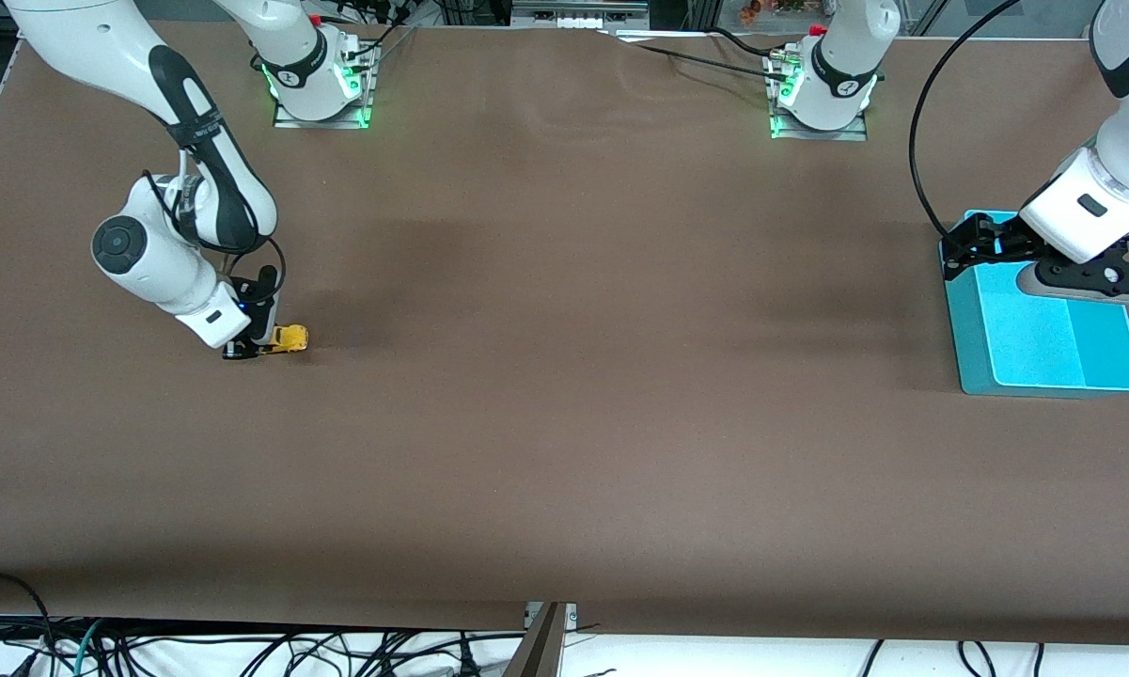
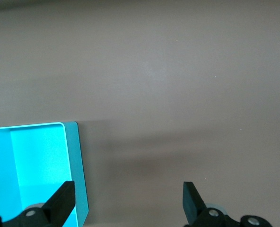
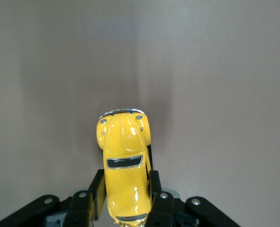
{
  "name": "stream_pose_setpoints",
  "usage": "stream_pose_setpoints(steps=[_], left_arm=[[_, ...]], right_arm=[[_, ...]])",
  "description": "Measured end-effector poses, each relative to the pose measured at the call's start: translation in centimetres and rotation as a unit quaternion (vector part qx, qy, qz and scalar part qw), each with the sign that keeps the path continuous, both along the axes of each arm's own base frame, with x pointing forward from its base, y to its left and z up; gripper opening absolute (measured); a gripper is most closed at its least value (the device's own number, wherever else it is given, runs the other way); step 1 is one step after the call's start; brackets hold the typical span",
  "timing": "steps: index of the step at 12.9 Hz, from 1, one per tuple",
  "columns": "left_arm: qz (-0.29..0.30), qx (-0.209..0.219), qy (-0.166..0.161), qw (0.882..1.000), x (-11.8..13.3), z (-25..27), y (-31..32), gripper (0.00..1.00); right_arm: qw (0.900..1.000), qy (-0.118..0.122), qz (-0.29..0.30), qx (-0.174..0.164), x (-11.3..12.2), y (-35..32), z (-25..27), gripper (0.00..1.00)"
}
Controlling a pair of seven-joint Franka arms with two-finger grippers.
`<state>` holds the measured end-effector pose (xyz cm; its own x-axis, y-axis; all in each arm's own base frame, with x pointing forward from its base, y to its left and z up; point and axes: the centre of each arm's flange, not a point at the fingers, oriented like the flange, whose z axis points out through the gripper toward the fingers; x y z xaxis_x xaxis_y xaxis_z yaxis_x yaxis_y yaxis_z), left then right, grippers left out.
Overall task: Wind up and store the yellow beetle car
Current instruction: 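Pull the car backward along the table with the right gripper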
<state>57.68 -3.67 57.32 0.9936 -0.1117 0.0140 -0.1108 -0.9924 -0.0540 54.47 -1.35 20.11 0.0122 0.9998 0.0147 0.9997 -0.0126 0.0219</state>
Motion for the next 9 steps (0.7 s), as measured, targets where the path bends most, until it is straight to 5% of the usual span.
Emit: stream_pose_setpoints(steps=[9], left_arm=[[0.000, 0.000, 0.000, 1.000, 0.0, 0.0, 0.0, 1.00]], right_arm=[[1.000, -0.014, 0.014, -0.004, -0.4, -8.8, 0.0, 0.41]])
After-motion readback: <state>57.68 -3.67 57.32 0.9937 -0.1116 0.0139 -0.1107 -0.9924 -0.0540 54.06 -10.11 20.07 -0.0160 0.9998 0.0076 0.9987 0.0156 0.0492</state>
